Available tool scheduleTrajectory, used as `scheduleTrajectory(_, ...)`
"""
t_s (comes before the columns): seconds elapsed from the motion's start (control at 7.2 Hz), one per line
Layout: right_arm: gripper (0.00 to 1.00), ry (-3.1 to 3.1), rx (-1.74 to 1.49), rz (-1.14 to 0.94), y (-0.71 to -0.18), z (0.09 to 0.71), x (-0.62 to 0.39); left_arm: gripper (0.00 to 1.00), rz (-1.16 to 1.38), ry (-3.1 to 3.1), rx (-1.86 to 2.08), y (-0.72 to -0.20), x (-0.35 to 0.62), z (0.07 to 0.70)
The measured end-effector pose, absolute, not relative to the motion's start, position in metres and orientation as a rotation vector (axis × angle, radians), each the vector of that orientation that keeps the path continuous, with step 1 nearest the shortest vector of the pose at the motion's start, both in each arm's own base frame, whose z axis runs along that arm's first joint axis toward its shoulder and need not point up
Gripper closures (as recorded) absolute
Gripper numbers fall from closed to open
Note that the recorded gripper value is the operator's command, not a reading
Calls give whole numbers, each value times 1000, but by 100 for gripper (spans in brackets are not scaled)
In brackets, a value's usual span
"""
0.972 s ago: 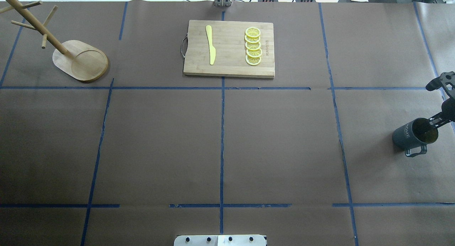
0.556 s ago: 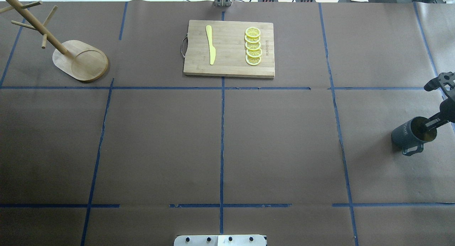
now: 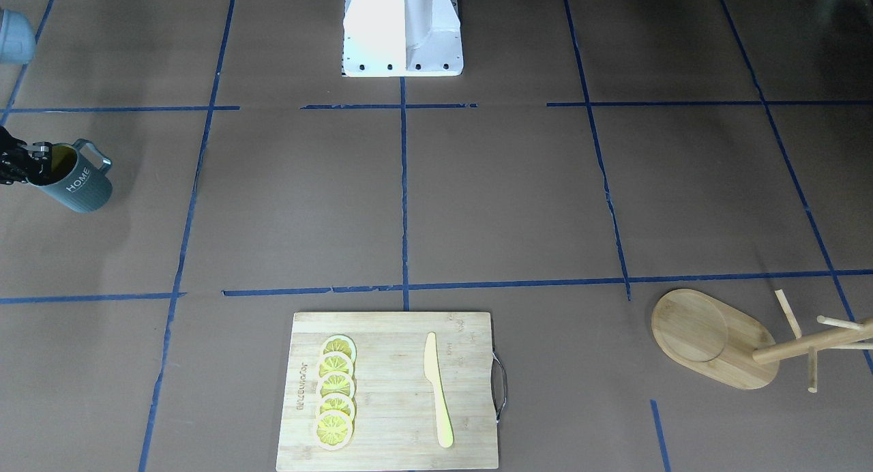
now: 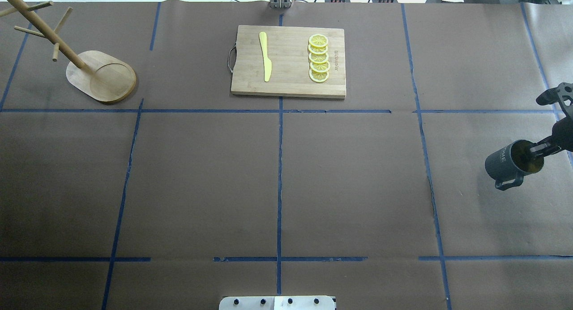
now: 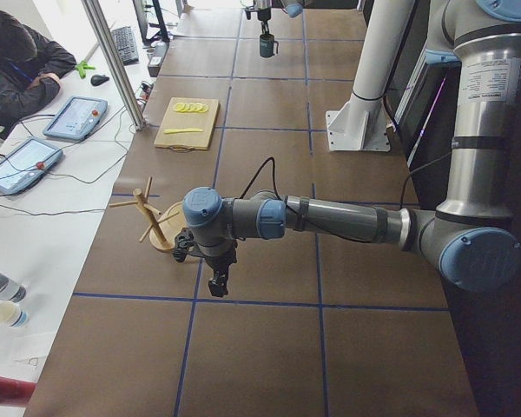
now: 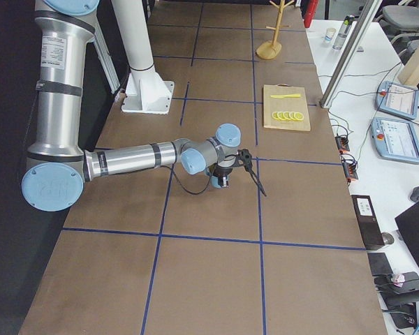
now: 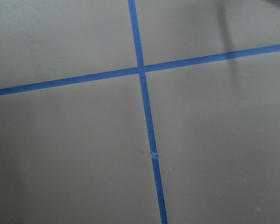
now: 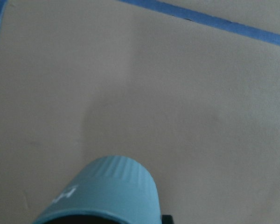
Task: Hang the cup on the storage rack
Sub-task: 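Grasp the teal mug by its rim with the right gripper, then carry the teal mug toward the table centre with the right gripper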
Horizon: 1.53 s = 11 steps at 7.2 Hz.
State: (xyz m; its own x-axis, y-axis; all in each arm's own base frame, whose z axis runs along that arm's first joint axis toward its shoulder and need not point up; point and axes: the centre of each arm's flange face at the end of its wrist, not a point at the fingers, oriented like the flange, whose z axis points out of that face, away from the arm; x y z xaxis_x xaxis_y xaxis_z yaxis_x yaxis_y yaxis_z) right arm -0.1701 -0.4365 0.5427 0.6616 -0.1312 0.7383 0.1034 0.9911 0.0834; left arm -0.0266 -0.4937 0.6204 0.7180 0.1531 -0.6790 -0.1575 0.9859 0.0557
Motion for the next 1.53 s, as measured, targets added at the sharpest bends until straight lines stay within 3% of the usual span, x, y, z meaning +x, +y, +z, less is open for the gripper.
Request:
scheduleTrajectory(0.42, 100, -916, -48, 117, -442, 432, -264, 0, 172, 751, -6, -493, -27, 620)
scheduleTrajectory(0.97, 100, -839, -102, 254, -442, 266, -433, 0, 173, 751, -6, -493, -26, 620)
scheduleTrajectory(1.53, 87, -810, -175, 411, -436, 178, -567, 0, 173, 751, -8, -492, -26, 621)
